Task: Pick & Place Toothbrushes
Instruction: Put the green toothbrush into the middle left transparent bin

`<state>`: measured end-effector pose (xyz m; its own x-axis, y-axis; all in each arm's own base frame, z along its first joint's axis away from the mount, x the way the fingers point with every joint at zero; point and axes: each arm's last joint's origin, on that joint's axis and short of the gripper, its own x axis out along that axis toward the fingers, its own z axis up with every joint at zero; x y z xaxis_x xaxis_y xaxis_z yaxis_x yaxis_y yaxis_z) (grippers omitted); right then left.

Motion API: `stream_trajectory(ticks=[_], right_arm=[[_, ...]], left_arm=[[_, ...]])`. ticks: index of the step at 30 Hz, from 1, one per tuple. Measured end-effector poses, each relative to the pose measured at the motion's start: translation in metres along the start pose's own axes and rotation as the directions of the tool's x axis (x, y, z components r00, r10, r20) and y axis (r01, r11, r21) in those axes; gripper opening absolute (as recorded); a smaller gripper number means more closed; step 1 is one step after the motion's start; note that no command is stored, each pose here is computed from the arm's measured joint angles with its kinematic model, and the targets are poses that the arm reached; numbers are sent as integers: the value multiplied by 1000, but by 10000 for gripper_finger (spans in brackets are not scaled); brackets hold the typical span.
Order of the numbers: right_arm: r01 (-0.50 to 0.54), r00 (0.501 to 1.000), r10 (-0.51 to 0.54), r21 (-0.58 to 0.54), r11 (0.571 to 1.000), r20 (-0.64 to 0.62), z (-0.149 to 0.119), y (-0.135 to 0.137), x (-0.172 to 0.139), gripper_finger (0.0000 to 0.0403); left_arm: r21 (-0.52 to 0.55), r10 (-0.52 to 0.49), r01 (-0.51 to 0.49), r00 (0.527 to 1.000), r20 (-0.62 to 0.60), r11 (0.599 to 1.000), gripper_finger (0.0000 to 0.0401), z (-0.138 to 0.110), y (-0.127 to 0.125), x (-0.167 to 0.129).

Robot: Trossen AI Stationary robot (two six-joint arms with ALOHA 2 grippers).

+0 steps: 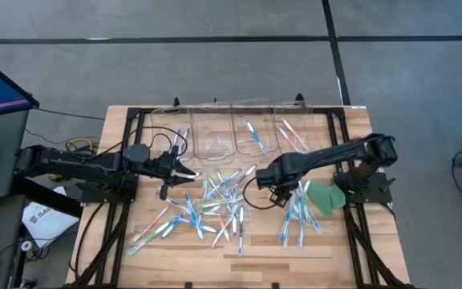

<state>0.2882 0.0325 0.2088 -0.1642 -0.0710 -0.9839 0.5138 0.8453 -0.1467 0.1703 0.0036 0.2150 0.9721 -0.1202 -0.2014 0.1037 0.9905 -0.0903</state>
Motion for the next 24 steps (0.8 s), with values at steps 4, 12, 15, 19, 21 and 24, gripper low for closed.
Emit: stream_trajectory(ticks=[4,12,15,19,21,24], right_arm=[[21,999,-21,-4,1000,-33,-1,0,11,211],[8,998,-9,-7,1000,-63,-4,-1,18,200],[-2,999,0,-25,1000,-52,-3,0,18,197],[-57,997,54,-37,998,-60,-1,2,18,196],[-63,997,60,-52,997,-55,0,3,18,196],[-62,997,59,-53,997,-56,-1,3,18,195]], left_arm=[[-1,0,0,1000,-3,1000,90,0,0,0],[16,7,-7,1000,-14,1000,90,-1,1,0],[22,7,-6,1000,-13,1000,90,-1,1,0],[21,7,-7,1000,-13,1000,90,-1,1,0],[21,7,-7,1000,-13,1000,90,-1,1,0],[21,7,-7,1000,-13,1000,90,-1,1,0]])
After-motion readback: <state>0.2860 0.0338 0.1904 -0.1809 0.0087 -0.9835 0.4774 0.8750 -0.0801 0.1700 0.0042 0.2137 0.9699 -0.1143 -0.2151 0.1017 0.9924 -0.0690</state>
